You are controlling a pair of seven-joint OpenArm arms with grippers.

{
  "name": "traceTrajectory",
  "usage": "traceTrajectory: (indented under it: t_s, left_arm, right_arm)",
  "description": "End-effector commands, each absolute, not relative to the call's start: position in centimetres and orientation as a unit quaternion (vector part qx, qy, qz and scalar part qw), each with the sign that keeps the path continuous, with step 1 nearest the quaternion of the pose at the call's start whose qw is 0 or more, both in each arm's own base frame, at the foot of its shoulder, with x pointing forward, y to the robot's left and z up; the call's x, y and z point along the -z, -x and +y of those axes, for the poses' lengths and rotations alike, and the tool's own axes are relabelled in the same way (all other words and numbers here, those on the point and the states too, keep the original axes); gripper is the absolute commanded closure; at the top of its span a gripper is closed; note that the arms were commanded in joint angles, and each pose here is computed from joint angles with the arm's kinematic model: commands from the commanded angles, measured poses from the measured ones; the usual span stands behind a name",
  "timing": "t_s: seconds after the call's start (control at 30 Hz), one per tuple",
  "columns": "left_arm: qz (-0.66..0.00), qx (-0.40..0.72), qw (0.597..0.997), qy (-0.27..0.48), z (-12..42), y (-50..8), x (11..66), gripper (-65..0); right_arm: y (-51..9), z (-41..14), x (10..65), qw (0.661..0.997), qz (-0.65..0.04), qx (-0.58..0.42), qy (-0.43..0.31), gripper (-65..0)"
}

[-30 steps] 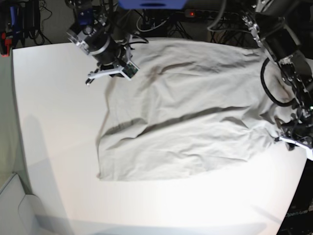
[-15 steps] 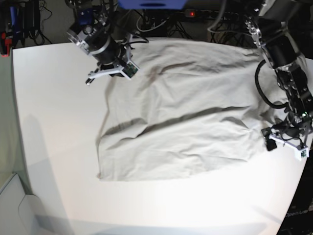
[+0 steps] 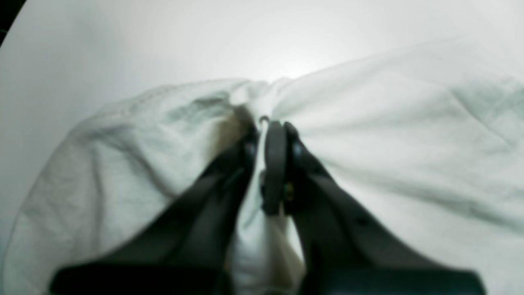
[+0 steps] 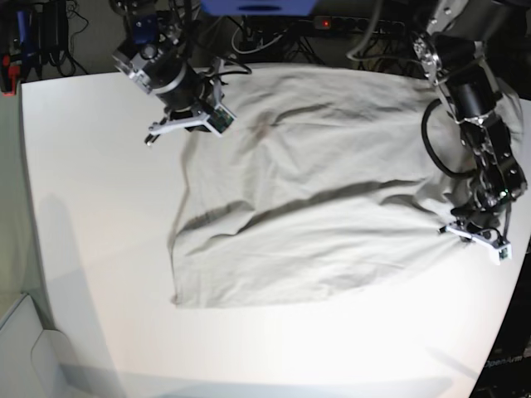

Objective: Layout the t-shirt on the table in an organized manner, then fold the t-shirt properly
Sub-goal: 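Drag the hem with the left gripper across the shirt toward the right gripper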

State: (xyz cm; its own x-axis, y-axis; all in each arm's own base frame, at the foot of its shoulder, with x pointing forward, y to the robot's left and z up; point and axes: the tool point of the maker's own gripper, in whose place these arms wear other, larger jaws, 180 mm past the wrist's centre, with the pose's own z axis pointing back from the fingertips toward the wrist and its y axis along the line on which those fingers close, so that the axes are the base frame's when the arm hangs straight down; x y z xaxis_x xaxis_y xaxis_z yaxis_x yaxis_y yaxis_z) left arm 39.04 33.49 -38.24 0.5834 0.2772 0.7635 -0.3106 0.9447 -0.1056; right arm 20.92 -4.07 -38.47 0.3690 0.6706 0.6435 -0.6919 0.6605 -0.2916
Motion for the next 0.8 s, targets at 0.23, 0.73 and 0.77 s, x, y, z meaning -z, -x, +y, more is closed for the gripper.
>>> traceTrajectory:
  t_s: [0.23, 0.73, 0.77]
  left_arm:
    - [-0.492, -0.124, 0.861, -0.037, 31.8, -39.5, 33.6, -0.4]
    - [-0.550, 0.123, 0.825, -0.051, 13.4, -33.9, 28.3, -0.4]
    - [-0.536, 0.138, 0.831, -0.059, 12.5, -33.2, 29.3, -0.4]
  right_arm:
    - [-21.4, -3.5, 37.6, 0.820, -0.399, -0.410, -0.022, 0.0]
    - [-21.5, -2.9, 39.1, 0.822, -0.385, -0.418, -0.032, 0.0]
    - [-21.5, -3.0, 39.1, 0.822, -0.385, -0.419, -0.031, 0.0]
